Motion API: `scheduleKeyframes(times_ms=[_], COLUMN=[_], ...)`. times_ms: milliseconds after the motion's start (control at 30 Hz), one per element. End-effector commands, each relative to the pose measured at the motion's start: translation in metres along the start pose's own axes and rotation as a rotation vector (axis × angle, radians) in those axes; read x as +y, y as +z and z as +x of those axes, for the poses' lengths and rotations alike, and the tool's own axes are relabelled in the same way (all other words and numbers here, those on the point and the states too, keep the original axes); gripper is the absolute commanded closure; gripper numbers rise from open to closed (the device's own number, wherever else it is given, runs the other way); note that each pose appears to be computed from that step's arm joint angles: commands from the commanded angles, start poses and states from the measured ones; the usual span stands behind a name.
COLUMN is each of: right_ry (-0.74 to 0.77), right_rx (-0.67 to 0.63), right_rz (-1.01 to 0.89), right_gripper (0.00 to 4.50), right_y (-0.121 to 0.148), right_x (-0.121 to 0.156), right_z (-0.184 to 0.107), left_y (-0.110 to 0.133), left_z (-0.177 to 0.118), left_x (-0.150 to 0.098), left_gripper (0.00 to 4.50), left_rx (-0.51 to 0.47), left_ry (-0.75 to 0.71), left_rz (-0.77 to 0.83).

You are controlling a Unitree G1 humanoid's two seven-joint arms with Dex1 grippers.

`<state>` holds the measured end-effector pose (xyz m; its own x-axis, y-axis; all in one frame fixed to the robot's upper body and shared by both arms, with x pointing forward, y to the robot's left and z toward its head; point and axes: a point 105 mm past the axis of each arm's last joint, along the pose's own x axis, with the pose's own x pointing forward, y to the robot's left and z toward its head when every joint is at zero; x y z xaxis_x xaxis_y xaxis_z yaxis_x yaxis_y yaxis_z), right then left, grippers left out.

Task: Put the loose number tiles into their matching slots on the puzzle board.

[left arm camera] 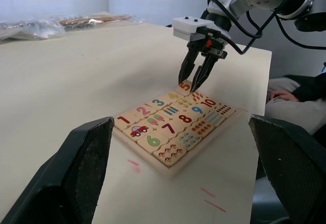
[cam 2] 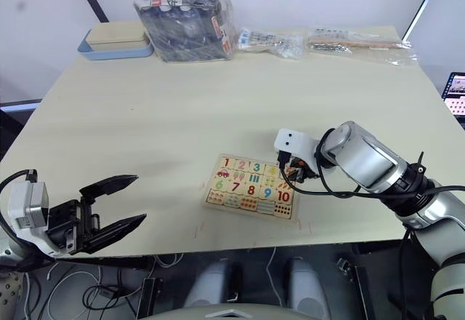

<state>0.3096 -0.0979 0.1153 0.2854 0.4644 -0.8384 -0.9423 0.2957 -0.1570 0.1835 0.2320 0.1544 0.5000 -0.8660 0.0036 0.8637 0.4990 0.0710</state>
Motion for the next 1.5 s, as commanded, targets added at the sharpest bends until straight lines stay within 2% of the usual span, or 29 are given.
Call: scheduleKeyframes(times_ms=[33,1500], right_ry=[0.031,0.055], right_rx=[-0.004,-0.050], right_rz=[-0.019,-0.031], right_gripper=[3.62,3.62], right_y=[0.0007,0.0085], right_x=[0.0056,0.0036], right_z=[0.0031,0.0110], left_y=[0.0085,0.0008], left_z=[0.0009,-0.0065], left_x=[-0.0039,-0.0088], left_gripper=[0.00,0.00], left_rx=[-0.018,-0.006], left_ry=[-0.007,0.019], left_rz=[0.038,0.014])
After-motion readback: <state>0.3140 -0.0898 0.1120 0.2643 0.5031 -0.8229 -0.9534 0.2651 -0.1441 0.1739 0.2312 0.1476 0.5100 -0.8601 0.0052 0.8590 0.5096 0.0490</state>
